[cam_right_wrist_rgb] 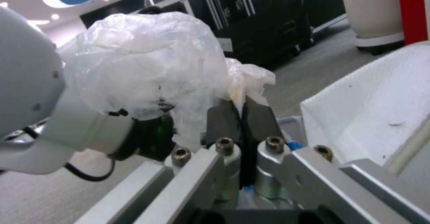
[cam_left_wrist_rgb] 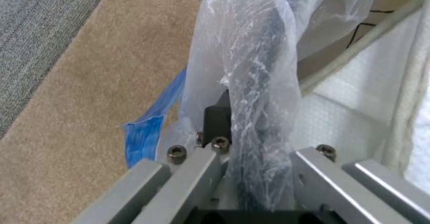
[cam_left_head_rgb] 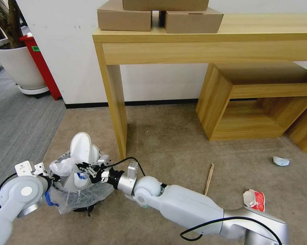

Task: Pick up the trash bin and place the garbage on the floor into it.

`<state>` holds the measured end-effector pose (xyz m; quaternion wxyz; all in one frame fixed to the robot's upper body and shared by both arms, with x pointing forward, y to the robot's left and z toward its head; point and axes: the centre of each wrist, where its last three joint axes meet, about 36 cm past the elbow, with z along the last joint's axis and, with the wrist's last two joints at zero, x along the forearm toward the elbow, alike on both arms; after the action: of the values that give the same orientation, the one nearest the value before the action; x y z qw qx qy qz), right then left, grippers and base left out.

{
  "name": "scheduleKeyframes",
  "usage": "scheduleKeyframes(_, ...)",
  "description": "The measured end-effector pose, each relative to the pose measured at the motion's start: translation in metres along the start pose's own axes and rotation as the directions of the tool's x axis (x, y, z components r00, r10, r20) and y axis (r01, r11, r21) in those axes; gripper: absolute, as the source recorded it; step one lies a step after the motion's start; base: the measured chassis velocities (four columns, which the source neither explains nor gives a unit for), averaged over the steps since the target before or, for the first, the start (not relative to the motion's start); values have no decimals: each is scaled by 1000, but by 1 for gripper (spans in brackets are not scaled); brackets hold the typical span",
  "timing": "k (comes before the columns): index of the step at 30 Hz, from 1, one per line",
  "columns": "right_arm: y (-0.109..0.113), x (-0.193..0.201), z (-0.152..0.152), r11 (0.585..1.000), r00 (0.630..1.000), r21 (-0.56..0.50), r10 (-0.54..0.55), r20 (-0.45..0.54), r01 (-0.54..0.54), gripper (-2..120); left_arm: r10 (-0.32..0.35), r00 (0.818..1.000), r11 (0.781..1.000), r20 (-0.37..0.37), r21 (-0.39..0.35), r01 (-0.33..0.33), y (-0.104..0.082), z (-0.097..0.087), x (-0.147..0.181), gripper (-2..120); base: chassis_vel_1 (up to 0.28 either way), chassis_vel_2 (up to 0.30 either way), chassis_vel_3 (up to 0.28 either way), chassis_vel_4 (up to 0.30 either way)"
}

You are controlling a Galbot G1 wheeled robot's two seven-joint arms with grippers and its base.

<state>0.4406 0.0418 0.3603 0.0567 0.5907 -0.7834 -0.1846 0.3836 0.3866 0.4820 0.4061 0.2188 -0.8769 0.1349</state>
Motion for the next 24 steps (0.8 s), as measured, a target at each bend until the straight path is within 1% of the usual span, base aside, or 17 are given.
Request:
scheduleKeyframes(6,-4,-9,5,1000,1000,9,10,4,-10,0,2,1000,1000,0,-3,-2,0,1,2,0,0,0,0,0)
scheduleKeyframes(17,3,-24,9,1000,1000,3,9,25,-9,0,3,1000,1000,4,-8,-3,1,2,5,0,0,0,0,0)
scheduleKeyframes(19,3,-25,9,1000,1000,2,9,26,-9,2,3,1000,1000,4,-10,-3,1,2,5,0,0,0,0,0)
scheduleKeyframes(22,3,-26,6,1000,999,-2,10,31,-10,15,2,1000,1000,2,-15,-2,1,2,6,0,0,0,0,0)
scheduleKeyframes(23,3,-26,6,1000,999,-2,10,31,-10,15,2,1000,1000,2,-15,-2,1,2,6,0,0,0,0,0)
scheduleKeyframes(24,3,-26,5,1000,999,-3,10,32,-10,19,3,1000,1000,1,-16,-3,1,3,6,0,0,0,0,0)
